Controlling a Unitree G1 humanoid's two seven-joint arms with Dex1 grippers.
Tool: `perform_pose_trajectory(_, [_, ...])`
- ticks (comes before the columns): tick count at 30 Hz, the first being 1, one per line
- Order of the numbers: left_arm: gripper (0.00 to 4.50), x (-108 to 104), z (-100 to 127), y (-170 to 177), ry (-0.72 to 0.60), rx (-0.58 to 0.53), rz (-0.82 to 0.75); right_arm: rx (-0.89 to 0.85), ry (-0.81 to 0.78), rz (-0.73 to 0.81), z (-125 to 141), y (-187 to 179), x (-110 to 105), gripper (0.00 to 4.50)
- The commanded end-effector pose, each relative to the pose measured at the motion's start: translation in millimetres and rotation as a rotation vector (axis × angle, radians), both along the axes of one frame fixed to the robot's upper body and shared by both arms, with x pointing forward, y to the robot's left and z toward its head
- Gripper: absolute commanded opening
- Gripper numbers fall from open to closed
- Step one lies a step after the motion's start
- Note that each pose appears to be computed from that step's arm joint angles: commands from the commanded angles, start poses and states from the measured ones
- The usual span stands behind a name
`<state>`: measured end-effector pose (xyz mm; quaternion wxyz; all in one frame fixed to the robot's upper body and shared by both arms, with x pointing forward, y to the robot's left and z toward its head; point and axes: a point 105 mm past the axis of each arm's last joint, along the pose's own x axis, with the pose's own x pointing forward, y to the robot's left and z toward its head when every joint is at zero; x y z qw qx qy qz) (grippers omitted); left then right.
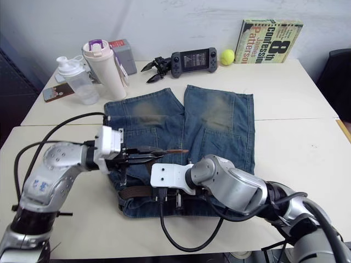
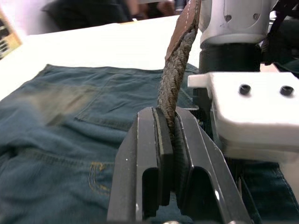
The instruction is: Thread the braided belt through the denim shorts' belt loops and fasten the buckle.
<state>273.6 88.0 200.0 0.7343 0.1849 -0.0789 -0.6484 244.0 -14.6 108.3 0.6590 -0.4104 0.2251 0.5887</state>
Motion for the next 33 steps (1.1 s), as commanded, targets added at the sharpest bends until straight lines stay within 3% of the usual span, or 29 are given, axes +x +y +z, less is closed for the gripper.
perform_pose_trajectory(1, [0.00, 1.3, 24.7, -7.0, -0.102, -0.025, -0.083, -0.237, 0.299, -0.021, -77.7, -25.7, -30.9, 0.03])
perform_pose_trajectory(7, [0.00, 5.1, 32.5, -24.1, -0.129, 0.050, -0.250, -0.244, 0.317, 0.024, -78.9, -24.1, -30.3, 0.03])
perform_pose_trajectory(11, [0.00, 16.0, 47.0, -33.9, -0.165, 0.051, -0.291, -0.254, 0.315, 0.049, -78.8, -22.3, -28.5, 0.03])
perform_pose_trajectory(16, [0.00, 26.6, 49.1, -29.0, -0.148, 0.121, -0.354, -0.263, 0.305, 0.076, -78.2, -17.9, -26.0, 0.03])
perform_pose_trajectory(20, [0.00, 40.9, 56.4, -25.7, -0.108, 0.104, -0.348, -0.263, 0.301, 0.079, -77.8, -17.3, -24.6, 0.03])
perform_pose_trajectory(22, [0.00, 44.8, 57.0, -37.0, -0.125, 0.092, -0.339, -0.262, 0.302, 0.072, -78.1, -18.2, -24.3, 0.03])
perform_pose_trajectory(27, [0.00, 31.7, 67.4, -74.8, -0.183, -0.013, -0.388, -0.262, 0.300, 0.075, -77.8, -18.9, -24.6, 0.03])
perform_pose_trajectory(33, [0.00, 12.1, 109.0, -111.0, -0.314, -0.176, -0.416, -0.259, 0.301, 0.084, -77.3, -18.4, -26.2, 0.03])
